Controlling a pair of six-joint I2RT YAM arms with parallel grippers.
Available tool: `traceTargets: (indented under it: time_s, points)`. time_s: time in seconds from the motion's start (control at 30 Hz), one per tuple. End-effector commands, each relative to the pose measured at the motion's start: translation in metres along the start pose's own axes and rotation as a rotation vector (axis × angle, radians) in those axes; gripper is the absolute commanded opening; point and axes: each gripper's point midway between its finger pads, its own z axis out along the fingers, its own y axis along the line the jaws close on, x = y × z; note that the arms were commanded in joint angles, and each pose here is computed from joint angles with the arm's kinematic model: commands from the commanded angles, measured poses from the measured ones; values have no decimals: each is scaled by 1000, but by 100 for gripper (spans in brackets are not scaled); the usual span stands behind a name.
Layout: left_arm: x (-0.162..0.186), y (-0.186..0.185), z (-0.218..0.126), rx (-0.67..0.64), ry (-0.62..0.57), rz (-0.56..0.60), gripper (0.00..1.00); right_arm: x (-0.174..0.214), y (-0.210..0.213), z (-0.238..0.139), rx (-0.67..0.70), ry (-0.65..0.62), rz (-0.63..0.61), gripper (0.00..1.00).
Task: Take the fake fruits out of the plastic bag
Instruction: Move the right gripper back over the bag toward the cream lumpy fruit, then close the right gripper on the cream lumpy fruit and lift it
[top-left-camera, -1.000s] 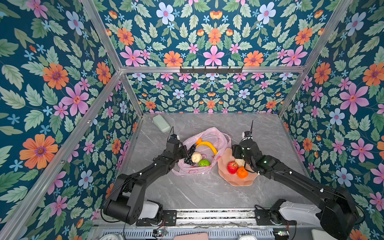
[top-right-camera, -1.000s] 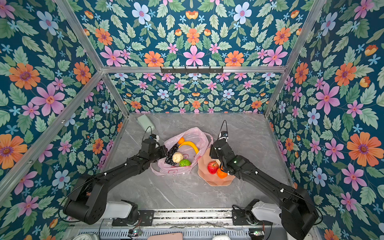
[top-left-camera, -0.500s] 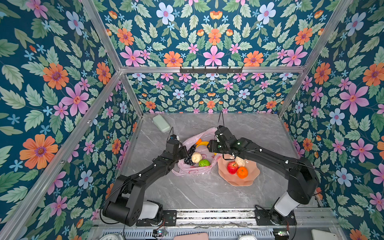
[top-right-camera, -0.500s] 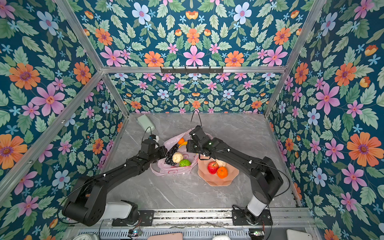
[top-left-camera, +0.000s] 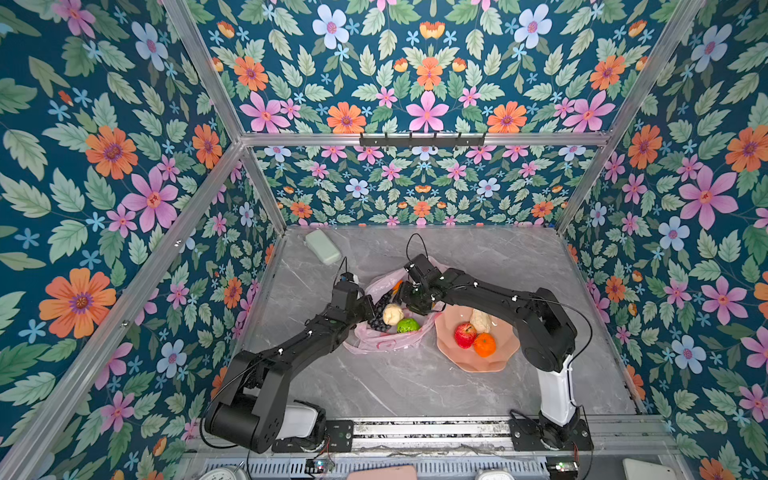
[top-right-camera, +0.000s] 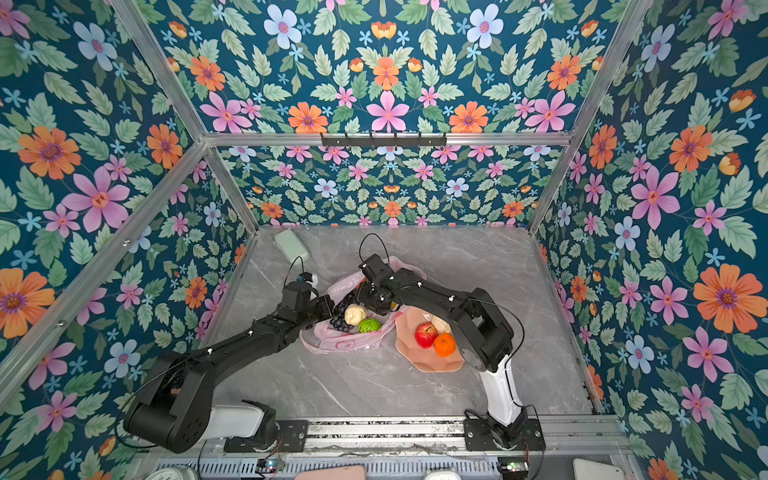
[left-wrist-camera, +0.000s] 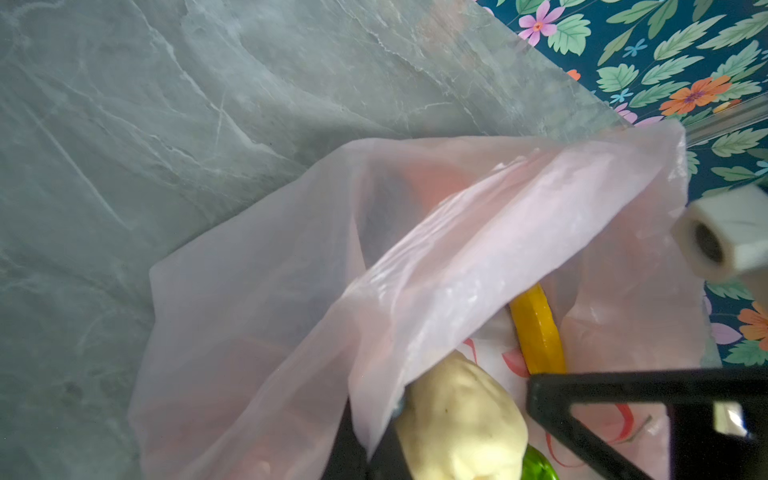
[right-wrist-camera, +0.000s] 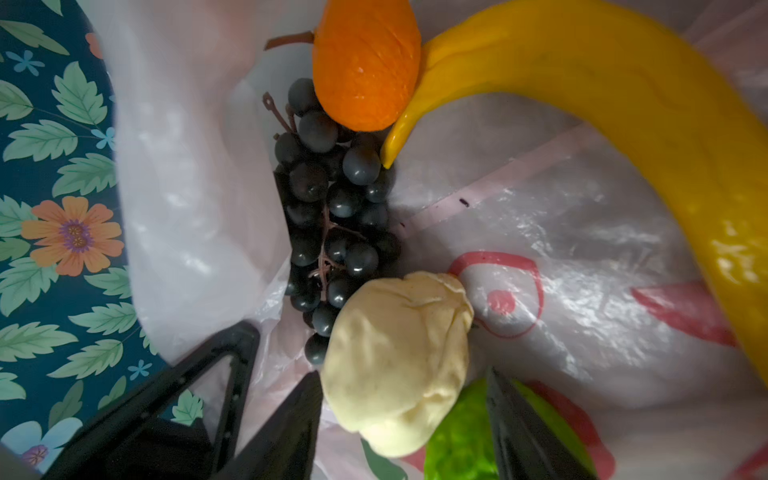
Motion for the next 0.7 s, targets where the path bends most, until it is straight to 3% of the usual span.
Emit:
traceTargets:
  time_s: [0.0, 0.67]
  points:
    - [-1, -3, 1, 19, -8, 6, 0, 5, 2, 10, -8, 36, 47, 64]
    - [1, -2, 3, 22, -6, -2, 0, 28, -4, 46, 6, 129, 59, 78]
